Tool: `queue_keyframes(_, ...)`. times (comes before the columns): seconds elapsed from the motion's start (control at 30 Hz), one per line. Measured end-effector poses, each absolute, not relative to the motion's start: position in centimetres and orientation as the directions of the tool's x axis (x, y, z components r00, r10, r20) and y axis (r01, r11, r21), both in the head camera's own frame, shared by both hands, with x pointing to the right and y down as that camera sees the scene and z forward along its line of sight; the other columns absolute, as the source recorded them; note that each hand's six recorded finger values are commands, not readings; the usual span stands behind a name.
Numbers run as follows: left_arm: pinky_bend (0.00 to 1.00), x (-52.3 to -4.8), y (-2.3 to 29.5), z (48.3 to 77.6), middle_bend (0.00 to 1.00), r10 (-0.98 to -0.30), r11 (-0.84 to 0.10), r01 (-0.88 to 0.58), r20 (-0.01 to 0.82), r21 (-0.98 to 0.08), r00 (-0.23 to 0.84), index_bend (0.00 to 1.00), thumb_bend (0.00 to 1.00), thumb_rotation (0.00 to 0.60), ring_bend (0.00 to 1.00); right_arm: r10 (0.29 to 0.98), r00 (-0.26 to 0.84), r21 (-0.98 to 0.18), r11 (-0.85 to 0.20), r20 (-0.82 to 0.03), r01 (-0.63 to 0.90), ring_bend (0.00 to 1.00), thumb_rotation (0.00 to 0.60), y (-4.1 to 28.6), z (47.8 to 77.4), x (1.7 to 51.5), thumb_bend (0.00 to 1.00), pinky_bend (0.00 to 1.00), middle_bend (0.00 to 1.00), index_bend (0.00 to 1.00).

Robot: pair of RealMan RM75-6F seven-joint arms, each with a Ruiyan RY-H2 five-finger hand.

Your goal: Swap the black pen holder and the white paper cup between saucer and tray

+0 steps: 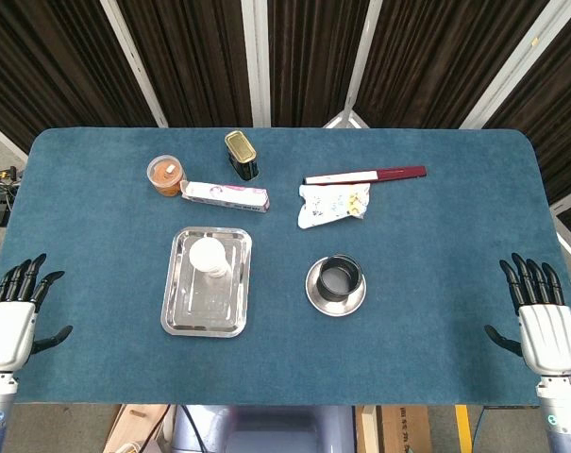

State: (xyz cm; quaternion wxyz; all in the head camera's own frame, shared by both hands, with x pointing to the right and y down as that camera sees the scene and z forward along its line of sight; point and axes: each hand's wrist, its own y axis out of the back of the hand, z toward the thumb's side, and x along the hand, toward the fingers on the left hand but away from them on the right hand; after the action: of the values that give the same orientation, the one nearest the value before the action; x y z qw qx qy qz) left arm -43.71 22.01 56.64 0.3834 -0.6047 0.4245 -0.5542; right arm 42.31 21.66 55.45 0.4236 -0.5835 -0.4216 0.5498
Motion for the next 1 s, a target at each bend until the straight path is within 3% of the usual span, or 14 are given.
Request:
queue_keyframes(0.37,0.07,-43.5,22.1,56.4,0.00,-0.943,-0.334,-0.106,0.332,-0.937,0.041,0.20,0.12,0.600,0.00,0.947,0.012,-0.947,-0.322,-0.322,0.016,0.00,0.600,21.9,56.4,42.1,0.00,0.00,0.00,0.00)
queue_keyframes(0.6,0.07,-44.0,21.7,56.0,0.00,-0.950,-0.312,-0.131,0.311,-0.941,0.031,0.20,0.12,0.600,0.00,0.939,0.030,-0.935,-0.344,-0.343,0.086,0.00,0.600,22.2,56.5,41.5,0.00,0.00,0.00,0.00)
queue_keyframes(1.0,0.07,-44.1,21.8,55.8,0.00,-0.956,-0.292,-0.117,0.291,-0.949,0.022,0.20,0.12,0.600,0.00,0.878,0.195,-0.864,-0.470,-0.436,0.182,0.00,0.600,20.7,57.7,36.0,0.00,0.00,0.00,0.00)
